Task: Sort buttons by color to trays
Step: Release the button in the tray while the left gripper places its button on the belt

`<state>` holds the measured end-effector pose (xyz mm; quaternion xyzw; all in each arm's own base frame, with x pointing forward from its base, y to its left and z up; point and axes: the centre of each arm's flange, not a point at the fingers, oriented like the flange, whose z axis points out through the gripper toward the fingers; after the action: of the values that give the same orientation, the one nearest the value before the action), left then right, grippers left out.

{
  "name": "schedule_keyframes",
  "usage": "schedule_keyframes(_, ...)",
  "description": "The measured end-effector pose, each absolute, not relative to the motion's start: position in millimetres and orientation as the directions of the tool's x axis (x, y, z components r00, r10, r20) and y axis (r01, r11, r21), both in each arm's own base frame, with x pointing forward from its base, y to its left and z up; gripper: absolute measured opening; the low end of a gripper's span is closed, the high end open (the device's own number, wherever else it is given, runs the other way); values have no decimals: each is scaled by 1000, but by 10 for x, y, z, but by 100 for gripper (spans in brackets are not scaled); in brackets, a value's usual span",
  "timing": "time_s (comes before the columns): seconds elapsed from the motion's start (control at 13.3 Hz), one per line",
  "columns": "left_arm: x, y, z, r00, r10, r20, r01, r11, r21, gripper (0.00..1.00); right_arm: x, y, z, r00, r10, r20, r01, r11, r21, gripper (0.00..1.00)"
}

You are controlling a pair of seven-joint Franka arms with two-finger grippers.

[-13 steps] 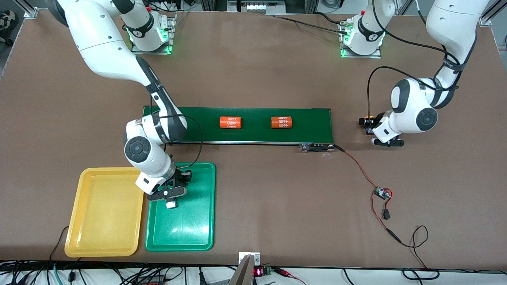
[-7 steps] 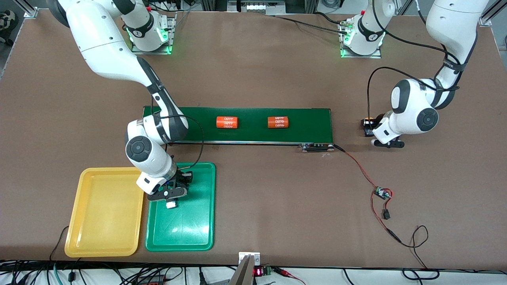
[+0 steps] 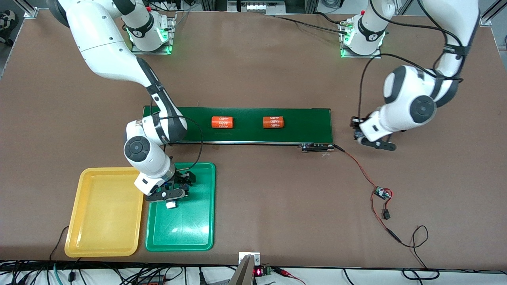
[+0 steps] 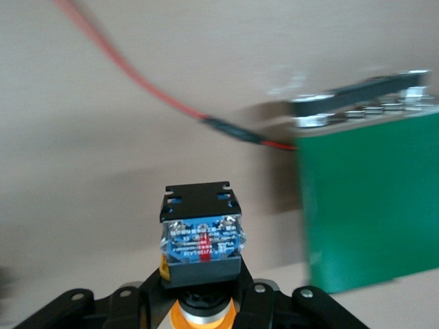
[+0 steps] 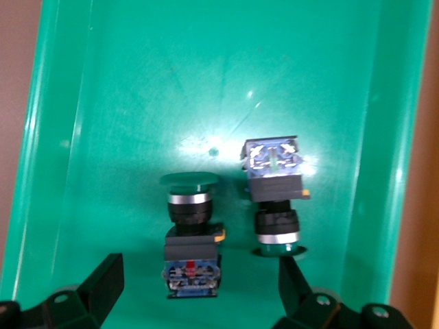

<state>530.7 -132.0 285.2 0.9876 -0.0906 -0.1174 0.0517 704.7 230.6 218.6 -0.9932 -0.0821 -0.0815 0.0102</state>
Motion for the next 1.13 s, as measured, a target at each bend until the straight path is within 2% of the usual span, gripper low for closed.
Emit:
schedule_keyframes(0.38,4962,-2369,2817,962,-133,-238,-111,-988,107,35,6837,2116,2564,976,152,154,152,-988,15,100)
schedule_keyframes(0.98,4972,-2522,2390,970,-51,-236,-22,-992,124,35,5898,1379,3810,996,76,55,73,-996,50,100)
schedule_keyframes(1.13,5022,-2538,2417,976,-48,-212,-19,-991,134,52,5630,1298,3978,996,72,58,69,-996,50,100)
